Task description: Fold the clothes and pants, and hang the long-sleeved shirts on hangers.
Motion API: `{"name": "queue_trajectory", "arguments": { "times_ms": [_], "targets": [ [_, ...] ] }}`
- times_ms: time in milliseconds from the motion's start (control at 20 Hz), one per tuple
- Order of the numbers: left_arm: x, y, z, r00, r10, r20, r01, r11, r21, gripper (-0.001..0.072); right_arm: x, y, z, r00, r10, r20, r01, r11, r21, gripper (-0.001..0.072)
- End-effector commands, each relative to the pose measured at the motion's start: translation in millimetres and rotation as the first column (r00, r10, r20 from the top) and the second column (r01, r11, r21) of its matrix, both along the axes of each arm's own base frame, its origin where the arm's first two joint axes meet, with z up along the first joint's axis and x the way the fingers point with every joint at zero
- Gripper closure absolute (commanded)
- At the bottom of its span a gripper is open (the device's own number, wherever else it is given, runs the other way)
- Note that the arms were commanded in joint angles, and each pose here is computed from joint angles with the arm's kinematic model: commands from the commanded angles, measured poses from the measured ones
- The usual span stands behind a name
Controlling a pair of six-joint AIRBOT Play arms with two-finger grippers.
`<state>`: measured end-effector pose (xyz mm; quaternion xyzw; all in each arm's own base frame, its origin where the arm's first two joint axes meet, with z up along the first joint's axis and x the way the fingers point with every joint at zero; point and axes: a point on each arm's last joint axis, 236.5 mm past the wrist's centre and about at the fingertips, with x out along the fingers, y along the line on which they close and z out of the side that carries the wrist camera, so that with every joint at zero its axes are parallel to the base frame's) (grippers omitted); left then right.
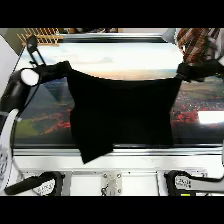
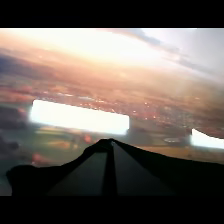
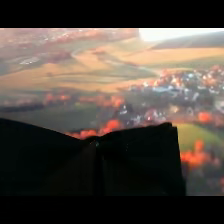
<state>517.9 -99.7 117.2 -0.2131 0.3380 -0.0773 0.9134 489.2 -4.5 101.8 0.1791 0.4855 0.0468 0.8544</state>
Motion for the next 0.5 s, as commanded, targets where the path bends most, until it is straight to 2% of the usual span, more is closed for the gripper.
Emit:
{"name": "queue_trajectory", "arguments": {
  "times_ms": [0,300,450],
  "targets": [
    [46.7,4.1,-60.6,0.997,0.010,-0.073,-0.008,1.000,0.019,0.0700,51.8,3.0,-52.9,1.000,-0.023,-0.007,0.023,1.000,-0.002,0.0705],
    [83.8,3.0,-89.6,0.995,0.011,-0.094,-0.009,1.000,0.019,0.0700,83.4,-5.4,-70.3,0.994,-0.086,0.060,0.086,0.996,0.005,0.0704],
    [77.2,13.5,-98.4,0.991,0.021,-0.134,-0.019,1.000,0.020,0.0701,79.2,-14.1,-74.4,0.996,-0.076,0.045,0.079,0.996,-0.049,0.0704]
  ]
}}
